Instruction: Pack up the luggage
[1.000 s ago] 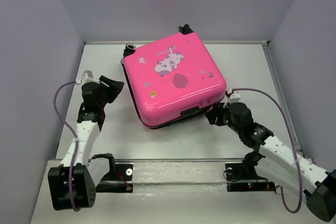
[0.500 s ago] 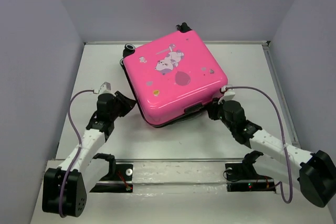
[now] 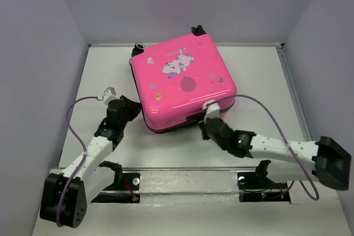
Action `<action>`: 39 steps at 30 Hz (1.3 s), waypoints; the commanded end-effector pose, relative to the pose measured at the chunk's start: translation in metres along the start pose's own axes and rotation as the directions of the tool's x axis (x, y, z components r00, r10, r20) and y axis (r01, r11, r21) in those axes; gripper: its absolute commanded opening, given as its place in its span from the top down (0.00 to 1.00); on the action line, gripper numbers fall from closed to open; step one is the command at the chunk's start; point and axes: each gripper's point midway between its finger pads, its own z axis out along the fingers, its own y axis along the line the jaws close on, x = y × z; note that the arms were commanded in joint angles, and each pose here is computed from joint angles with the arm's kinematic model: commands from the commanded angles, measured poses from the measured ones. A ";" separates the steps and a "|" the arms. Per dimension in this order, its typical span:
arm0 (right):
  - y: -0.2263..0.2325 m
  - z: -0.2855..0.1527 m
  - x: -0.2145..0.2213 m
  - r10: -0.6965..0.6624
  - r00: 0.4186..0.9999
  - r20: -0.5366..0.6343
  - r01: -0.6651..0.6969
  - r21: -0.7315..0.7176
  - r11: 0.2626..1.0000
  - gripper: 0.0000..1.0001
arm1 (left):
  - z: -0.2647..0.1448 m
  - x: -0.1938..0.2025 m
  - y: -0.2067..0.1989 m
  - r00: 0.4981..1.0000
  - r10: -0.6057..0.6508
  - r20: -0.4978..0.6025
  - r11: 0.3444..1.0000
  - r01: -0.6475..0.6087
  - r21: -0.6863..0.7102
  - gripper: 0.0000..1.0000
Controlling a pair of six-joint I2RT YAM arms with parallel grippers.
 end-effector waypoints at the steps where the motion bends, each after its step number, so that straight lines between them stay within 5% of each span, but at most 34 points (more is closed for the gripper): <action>1: 0.174 -0.063 0.037 -0.027 0.984 -0.178 -0.058 -0.454 0.889 0.93 | -0.030 0.046 -0.098 0.972 -0.018 -0.233 0.933 0.100 0.345 0.64; 6: 0.234 -0.059 0.031 -0.100 0.989 -0.111 0.033 -0.487 0.873 0.93 | -0.034 0.044 -0.110 0.972 -0.033 -0.233 0.921 0.120 0.372 0.65; 13: 0.217 -0.052 -0.012 -0.068 0.997 -0.021 0.052 -0.450 0.891 0.93 | -0.037 0.050 -0.101 0.970 -0.047 -0.238 0.923 0.133 0.360 0.66; 20: 0.273 -0.044 -0.006 -0.100 0.994 0.040 0.103 -0.615 0.782 0.93 | -0.031 0.043 -0.092 0.984 0.039 -0.177 0.948 0.020 0.319 0.69; 25: 0.292 -0.059 -0.008 -0.119 0.992 0.049 0.119 -0.706 0.699 0.92 | -0.020 0.023 -0.093 0.990 0.076 -0.122 0.958 -0.039 0.283 0.55; 27: 0.276 -0.069 -0.001 -0.149 0.989 -0.008 0.101 -0.700 0.707 0.69 | -0.016 0.005 -0.104 0.993 0.080 -0.090 0.957 -0.051 0.286 0.47; 28: 0.269 -0.084 -0.014 -0.111 0.994 -0.024 0.062 -0.705 0.706 0.29 | -0.010 -0.005 -0.101 0.994 0.086 -0.071 0.961 -0.064 0.268 0.42; 30: 0.250 -0.098 -0.023 -0.090 0.995 -0.052 0.031 -0.681 0.731 0.05 | -0.008 -0.016 -0.103 0.995 0.077 -0.056 0.963 -0.060 0.264 0.38; 35: 0.188 -0.122 -0.087 0.012 1.000 -0.016 -0.019 -0.608 0.794 0.00 | -0.006 -0.019 -0.093 0.998 0.028 -0.048 0.963 -0.014 0.269 0.36; 39: 0.091 -0.085 -0.165 0.186 0.977 0.108 -0.135 -0.364 0.922 0.00 | -0.008 -0.013 -0.091 0.997 0.030 -0.068 0.960 -0.010 0.280 0.36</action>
